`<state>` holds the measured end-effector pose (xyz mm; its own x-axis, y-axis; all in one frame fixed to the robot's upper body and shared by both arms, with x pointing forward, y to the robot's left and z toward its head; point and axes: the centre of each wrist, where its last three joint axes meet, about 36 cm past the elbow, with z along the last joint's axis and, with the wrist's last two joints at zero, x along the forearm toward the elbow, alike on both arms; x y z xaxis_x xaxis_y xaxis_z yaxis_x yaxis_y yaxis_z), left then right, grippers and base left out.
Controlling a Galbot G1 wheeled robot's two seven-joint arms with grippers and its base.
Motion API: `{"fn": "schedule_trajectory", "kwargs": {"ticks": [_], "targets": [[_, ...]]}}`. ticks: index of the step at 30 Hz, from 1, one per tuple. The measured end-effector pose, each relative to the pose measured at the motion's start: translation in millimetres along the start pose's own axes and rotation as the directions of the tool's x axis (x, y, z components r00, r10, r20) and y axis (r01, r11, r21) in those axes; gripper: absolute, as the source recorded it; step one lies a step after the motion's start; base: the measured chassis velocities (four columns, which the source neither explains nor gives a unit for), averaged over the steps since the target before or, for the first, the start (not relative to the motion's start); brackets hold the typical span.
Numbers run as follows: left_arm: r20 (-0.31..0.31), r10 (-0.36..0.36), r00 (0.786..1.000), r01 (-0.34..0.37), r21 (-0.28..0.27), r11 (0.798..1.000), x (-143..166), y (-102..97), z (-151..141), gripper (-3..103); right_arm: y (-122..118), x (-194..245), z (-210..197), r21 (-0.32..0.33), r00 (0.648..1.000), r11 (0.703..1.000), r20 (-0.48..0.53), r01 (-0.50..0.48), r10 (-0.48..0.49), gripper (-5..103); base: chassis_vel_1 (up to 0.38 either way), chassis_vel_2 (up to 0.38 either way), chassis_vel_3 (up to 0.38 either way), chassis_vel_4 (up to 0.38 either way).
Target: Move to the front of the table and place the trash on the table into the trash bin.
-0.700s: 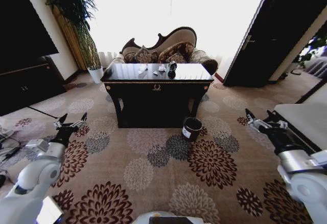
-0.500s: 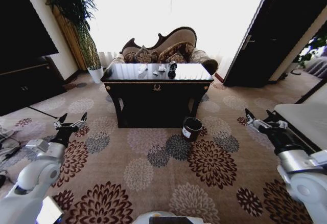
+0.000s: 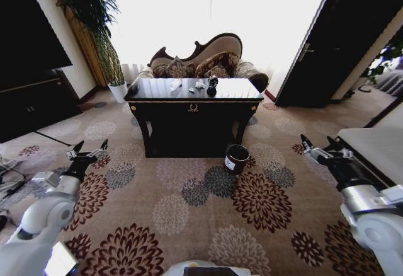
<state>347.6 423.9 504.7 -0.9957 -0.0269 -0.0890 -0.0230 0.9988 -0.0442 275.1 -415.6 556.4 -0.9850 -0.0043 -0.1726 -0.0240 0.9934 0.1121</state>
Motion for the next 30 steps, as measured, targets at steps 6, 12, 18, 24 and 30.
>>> {"fn": "schedule_trajectory", "kwargs": {"ticks": [6,12,18,24,30], "targets": [[-0.001,0.001,1.0,-0.001,0.002,1.0,0.2,-1.2,0.6,100,0.4,0.0,0.8,-0.003,1.0,1.0,-0.001,-0.001,0.001,100,0.0,0.0,0.0,0.0],[-0.004,0.003,1.0,-0.003,0.001,1.0,-0.6,-1.5,-0.6,100,0.2,-0.4,0.2,0.0,1.0,1.0,-0.001,0.001,-0.001,100,0.0,0.0,0.0,0.0],[0.009,-0.002,1.0,0.003,-0.005,1.0,0.2,-4.2,2.3,100,0.7,0.3,0.7,-0.003,1.0,1.0,-0.001,-0.001,0.001,100,0.0,0.0,0.0,0.0],[0.013,-0.006,1.0,0.006,0.0,1.0,1.2,-4.7,4.0,100,2.0,0.7,3.3,0.0,1.0,1.0,-0.006,0.005,-0.005,100,0.0,0.0,0.0,0.0],[-0.015,-0.006,1.0,0.006,0.007,1.0,2.3,-6.3,4.4,100,1.2,-0.9,1.0,0.003,1.0,1.0,-0.002,0.006,-0.006,100,0.0,0.0,0.0,0.0]]}}
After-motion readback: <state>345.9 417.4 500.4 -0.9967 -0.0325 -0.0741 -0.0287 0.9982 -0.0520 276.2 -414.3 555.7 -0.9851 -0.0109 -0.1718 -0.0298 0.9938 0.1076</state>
